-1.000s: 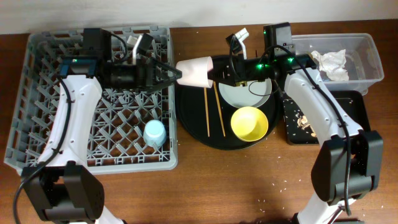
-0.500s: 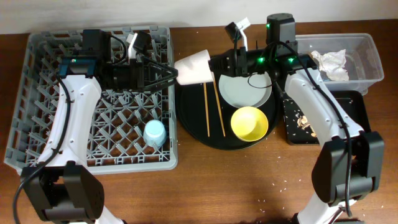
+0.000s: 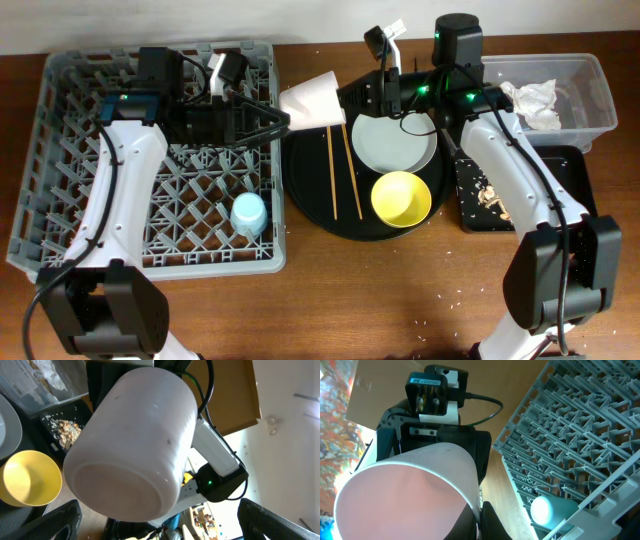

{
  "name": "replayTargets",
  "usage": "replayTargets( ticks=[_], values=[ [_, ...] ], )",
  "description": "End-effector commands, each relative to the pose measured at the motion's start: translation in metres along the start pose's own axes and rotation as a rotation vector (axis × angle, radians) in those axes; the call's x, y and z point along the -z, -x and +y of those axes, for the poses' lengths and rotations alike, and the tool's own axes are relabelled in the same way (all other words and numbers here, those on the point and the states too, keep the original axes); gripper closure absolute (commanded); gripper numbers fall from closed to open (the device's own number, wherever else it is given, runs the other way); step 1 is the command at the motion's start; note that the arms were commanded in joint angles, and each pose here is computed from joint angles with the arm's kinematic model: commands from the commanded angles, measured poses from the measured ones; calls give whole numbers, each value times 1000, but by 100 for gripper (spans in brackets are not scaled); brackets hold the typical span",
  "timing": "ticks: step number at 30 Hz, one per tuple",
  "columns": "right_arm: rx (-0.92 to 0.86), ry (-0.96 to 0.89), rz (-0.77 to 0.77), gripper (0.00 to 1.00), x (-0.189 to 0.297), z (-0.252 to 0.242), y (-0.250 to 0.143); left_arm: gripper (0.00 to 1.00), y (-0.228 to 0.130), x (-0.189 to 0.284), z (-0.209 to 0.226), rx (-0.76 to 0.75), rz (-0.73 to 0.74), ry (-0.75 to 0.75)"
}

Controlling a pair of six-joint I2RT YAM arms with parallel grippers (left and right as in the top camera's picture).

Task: Sort waste into correct bins and load items into the dishwasher rack
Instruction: 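Pass the pink cup from the right gripper to the left gripper, then lower the pink cup upside down into the rack with the left gripper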

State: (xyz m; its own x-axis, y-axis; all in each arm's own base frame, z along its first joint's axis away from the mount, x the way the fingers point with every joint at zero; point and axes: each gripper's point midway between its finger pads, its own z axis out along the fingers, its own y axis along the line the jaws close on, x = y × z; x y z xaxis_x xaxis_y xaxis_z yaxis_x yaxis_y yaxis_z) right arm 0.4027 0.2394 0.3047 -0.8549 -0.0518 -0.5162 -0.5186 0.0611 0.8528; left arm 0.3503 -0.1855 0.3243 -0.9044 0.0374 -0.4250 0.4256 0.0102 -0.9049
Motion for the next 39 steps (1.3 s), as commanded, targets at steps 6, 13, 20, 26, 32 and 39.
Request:
replayTargets(
  ticks=[6,13,20,26,32,39],
  values=[
    [29,33,30,96,-11,22,-5,1,1,-2,2,-18,4,-1],
    [8,-70,31,96,-54,9,-14,8,1,-1,-3,-17,1,-32],
    [-24,-159,0,96,-67,-6,-14,23,1,-1,-3,-16,1,-31],
    [-38,-162,4,84,-67,-7,-16,43,1,-1,-3,-16,1,-31],
    [-68,-179,-6,30,-58,-13,-14,45,3,6,11,-17,-11,47],
    [-217,-359,-13,18,-21,-56,-31,46,5,59,93,12,-27,589]
  ],
)
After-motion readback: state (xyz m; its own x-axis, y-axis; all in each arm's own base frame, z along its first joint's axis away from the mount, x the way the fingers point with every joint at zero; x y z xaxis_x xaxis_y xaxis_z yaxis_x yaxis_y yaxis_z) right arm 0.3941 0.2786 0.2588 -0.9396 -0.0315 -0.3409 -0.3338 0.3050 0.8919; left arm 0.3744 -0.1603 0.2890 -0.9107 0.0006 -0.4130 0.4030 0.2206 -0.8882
